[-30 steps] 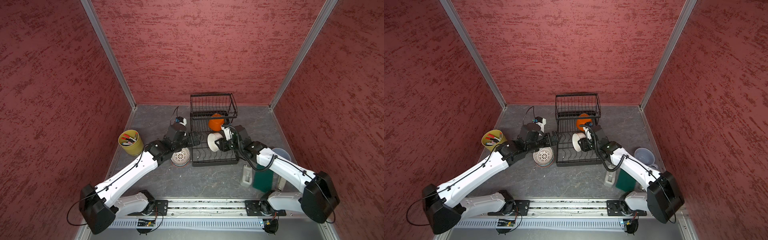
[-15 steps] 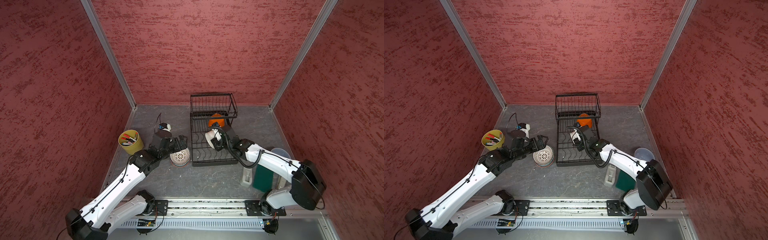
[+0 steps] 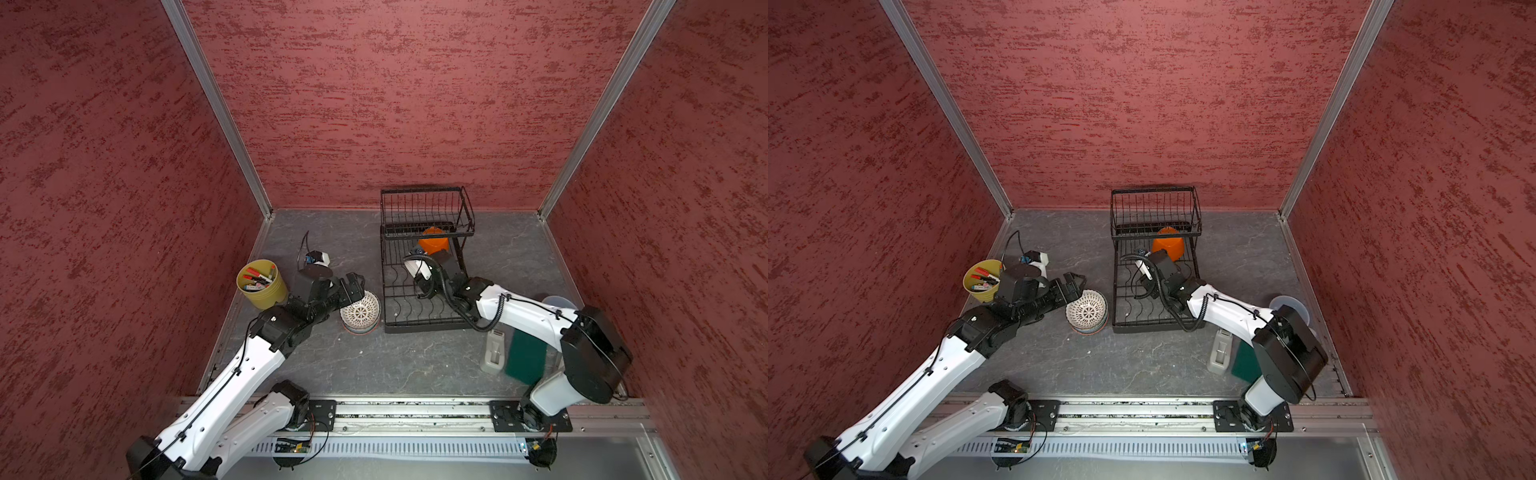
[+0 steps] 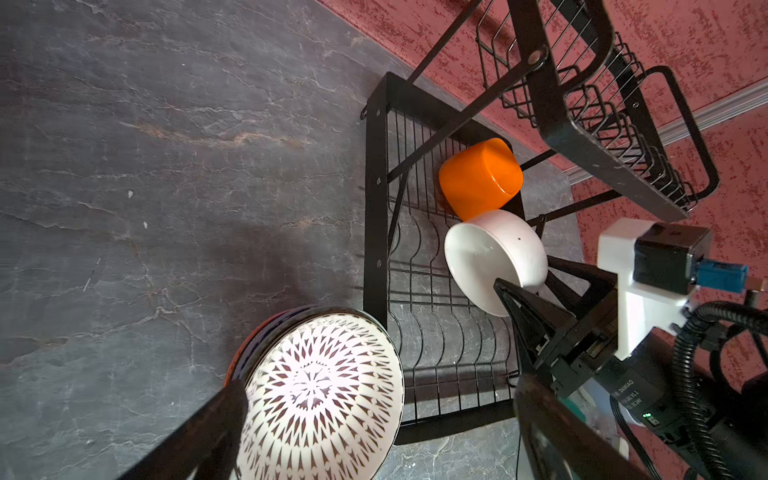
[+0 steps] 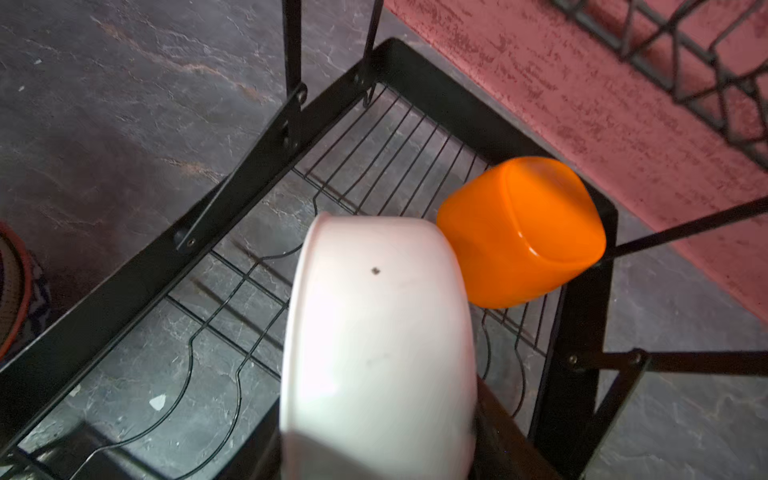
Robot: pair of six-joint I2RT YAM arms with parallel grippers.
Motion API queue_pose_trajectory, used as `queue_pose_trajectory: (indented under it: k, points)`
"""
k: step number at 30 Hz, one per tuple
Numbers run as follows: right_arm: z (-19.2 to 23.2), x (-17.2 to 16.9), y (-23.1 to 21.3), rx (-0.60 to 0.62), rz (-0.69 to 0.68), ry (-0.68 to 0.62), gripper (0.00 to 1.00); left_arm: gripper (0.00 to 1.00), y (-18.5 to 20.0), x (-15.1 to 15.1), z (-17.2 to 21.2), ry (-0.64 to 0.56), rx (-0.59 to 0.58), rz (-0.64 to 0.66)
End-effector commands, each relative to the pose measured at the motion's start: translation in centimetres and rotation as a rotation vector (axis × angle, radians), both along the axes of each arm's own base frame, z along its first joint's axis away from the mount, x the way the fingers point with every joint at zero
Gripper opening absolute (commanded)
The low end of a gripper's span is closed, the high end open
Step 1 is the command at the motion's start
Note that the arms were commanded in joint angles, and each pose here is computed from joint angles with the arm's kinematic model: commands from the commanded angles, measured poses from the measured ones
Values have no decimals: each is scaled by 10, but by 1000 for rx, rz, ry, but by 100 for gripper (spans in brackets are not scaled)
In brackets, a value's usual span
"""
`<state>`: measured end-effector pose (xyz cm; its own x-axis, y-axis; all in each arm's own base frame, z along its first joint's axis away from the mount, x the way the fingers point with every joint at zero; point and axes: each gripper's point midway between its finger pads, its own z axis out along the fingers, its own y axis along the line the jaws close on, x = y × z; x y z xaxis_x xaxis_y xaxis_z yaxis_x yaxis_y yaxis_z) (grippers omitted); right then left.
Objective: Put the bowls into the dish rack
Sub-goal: 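Open and withdraw the left gripper while right gripper carries the white bowl into the rack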
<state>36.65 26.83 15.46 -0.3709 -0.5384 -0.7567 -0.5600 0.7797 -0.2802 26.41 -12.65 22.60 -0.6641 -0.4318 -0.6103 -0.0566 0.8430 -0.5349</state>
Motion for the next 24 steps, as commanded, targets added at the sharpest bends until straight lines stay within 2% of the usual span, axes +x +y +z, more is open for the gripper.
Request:
queue_pose_trajectory:
  k: [1, 24]
  points:
    - [44, 21, 17, 19, 40, -175, 44, 100, 4, -3, -8, 15, 2, 3]
    - [35, 65, 41, -193, 118, -380, 45, 100, 18, -5, -11, 30, 1, 29]
